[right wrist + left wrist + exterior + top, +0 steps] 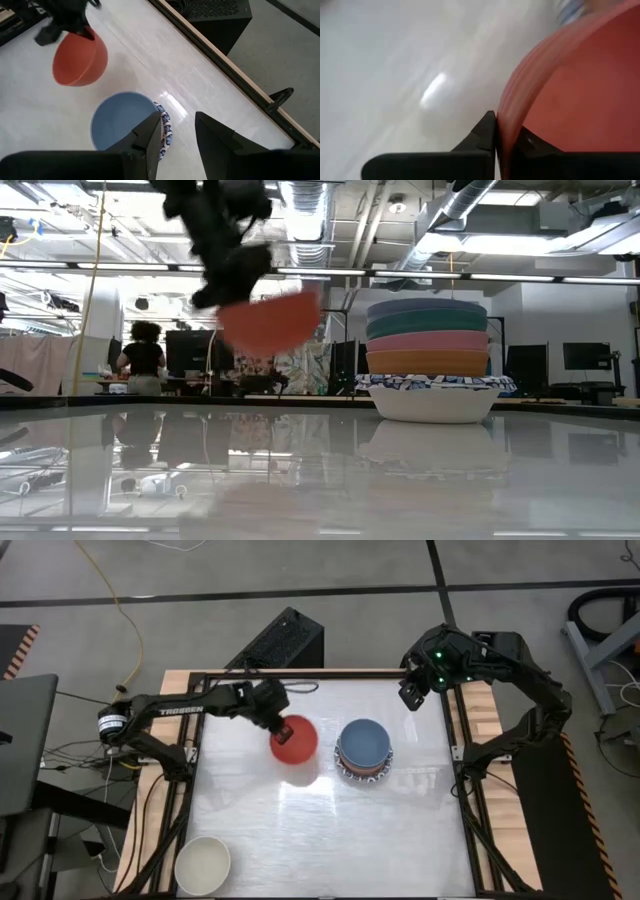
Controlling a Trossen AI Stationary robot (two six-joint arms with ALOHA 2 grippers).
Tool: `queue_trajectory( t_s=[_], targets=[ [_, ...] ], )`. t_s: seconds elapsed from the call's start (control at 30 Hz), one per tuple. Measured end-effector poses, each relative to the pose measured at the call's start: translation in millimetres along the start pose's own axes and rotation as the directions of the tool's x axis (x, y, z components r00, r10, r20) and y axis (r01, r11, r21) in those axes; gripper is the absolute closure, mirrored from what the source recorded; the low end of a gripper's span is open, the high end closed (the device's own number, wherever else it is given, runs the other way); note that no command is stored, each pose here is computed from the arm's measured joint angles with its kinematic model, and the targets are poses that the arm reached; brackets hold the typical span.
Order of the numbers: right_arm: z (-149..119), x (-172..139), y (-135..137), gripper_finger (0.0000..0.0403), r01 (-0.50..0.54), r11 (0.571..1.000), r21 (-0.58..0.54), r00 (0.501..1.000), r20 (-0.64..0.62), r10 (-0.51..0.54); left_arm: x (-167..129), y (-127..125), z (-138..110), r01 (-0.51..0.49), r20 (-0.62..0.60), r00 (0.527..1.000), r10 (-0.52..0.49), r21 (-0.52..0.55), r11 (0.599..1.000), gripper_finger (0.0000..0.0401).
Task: Nest bowls inside each other
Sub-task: Stack the orange bowl on top of the blue bowl
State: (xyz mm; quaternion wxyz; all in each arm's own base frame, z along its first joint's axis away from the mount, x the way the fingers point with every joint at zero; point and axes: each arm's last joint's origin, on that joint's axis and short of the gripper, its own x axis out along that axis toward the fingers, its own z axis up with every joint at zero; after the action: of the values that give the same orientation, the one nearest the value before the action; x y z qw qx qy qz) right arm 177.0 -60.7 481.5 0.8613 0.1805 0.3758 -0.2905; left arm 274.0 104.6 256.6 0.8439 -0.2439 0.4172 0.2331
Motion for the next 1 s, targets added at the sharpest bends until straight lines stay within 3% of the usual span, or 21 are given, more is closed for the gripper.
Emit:
queue_trajectory(
  t_s=[0.23, 0.43, 0.67, 1.0],
  targets=[
    [1.8, 0.1, -5.7, 0.0262, 0.104, 0.993, 0.047, 0.994, 0.036, -0.106, -58.6, -32.5, 56.6, 0.076, 0.277, 0.959, -0.064, -0.033, 0.997, 0.0401],
    [4.1, 0.6, -14.6, 0.0262, 0.138, 0.987, 0.086, 0.989, 0.038, -0.142, -79.7, -45.2, 70.0, 0.104, 0.377, 0.924, -0.066, -0.083, 0.991, 0.0401],
    [6.1, 1.4, -22.1, 0.0262, 0.165, 0.979, 0.117, 0.985, 0.037, -0.170, -64.4, -57.4, 78.1, 0.180, 0.419, 0.902, -0.106, -0.143, 0.973, 0.0401],
    [7.2, 2.0, -27.9, 0.0262, 0.180, 0.978, 0.106, 0.982, 0.031, -0.184, -12.8, -82.8, 101.8, 0.139, 0.274, 0.957, -0.100, -0.127, 0.982, 0.0401]
  ],
)
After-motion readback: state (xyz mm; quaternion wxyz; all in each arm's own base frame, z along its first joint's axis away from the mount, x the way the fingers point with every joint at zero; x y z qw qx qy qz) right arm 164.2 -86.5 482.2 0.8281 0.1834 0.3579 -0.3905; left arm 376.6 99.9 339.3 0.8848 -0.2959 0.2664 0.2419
